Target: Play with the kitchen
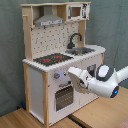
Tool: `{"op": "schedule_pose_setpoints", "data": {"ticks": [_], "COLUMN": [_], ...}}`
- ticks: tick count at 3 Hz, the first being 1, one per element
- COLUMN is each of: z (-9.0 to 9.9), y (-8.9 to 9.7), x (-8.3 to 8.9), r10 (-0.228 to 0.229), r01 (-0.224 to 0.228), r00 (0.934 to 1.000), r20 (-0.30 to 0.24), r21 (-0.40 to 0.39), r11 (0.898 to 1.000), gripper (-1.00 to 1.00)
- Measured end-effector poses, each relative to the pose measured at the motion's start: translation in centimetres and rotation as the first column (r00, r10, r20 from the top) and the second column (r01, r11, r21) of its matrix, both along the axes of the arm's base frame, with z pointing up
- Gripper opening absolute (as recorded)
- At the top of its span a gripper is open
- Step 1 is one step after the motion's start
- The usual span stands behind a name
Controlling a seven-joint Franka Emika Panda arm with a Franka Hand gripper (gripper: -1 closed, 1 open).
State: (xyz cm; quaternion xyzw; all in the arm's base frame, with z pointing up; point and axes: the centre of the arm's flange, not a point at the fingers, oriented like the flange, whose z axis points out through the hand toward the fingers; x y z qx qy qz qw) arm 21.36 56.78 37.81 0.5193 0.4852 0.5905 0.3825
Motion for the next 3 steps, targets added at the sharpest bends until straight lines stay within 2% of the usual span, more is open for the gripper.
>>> {"op": "schedule_pose_setpoints", "data": {"ticks": [1,2,3], "z": [1.4,3.1,4.5], "y": [-1.1,-4.3,-5.2], "x": [1.6,5.6,6.9], "r10": [-0.083,-0.182,-0.210], "r01": [0.083,0.185,0.225], "r00": [0.9936,0.9768,0.9667], "r20": [0.076,0.113,0.147], "r21": [0.006,-0.022,-0.097], "r11": [0.997,0.982,0.970], "gripper": [1.00,1.00,1.00]}}
